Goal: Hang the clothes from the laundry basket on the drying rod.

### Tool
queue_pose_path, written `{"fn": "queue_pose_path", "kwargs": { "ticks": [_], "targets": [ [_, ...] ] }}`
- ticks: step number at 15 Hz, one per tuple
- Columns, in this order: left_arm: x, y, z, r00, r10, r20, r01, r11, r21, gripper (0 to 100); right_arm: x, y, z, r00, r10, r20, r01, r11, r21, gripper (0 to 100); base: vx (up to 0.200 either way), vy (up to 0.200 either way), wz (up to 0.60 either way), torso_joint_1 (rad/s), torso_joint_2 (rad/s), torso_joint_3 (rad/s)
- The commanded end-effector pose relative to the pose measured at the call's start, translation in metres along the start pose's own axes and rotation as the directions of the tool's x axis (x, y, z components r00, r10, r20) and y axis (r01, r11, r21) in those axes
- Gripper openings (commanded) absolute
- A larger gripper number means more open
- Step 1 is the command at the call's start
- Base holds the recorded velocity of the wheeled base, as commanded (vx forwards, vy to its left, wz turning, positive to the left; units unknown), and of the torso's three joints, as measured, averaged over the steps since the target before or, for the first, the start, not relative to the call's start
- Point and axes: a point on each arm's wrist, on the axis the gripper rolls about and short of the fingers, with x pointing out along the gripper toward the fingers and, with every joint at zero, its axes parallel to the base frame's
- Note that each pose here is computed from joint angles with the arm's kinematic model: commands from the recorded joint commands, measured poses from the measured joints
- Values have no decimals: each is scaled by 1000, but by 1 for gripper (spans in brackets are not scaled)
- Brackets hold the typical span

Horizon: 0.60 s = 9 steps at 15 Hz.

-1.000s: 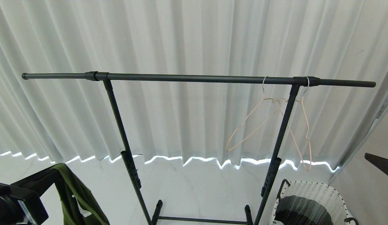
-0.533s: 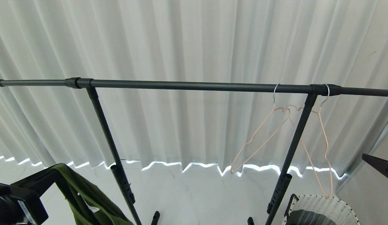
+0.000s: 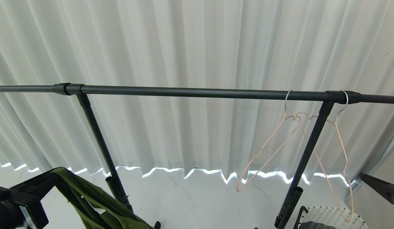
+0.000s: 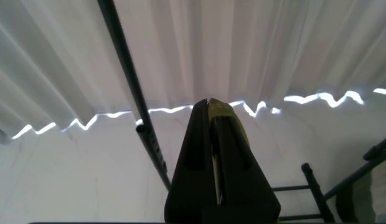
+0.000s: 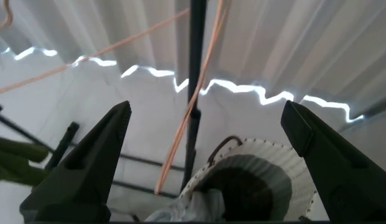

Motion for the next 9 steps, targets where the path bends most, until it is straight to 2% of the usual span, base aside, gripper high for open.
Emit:
{"fn": "queue_pose_path", "kwargs": {
  "ticks": [1, 4, 7, 9],
  "targets": [
    [0, 2, 0, 1000, 22, 2, -22, 1000, 6, 0, -13, 5, -10, 1000, 22, -1, -22, 1000, -6, 100, 0, 0, 0, 0, 0, 0],
    [1, 2, 1, 1000, 20, -1, -20, 1000, 7, 0, -16, 3, -5, 994, -70, -81, 70, 998, -4, 100, 0, 0, 0, 0, 0, 0],
    [0, 2, 2, 1000, 21, 8, -21, 1000, 7, 0, -2, 3, -1, 985, -66, -157, 68, 998, 7, 100, 0, 0, 0, 0, 0, 0],
    [-1, 2, 3, 1000, 23, 14, -23, 1000, 7, 0, 14, 8, 1, 979, -14, -205, 30, 997, 72, 100, 0, 0, 0, 0, 0, 0]
  ]
}}
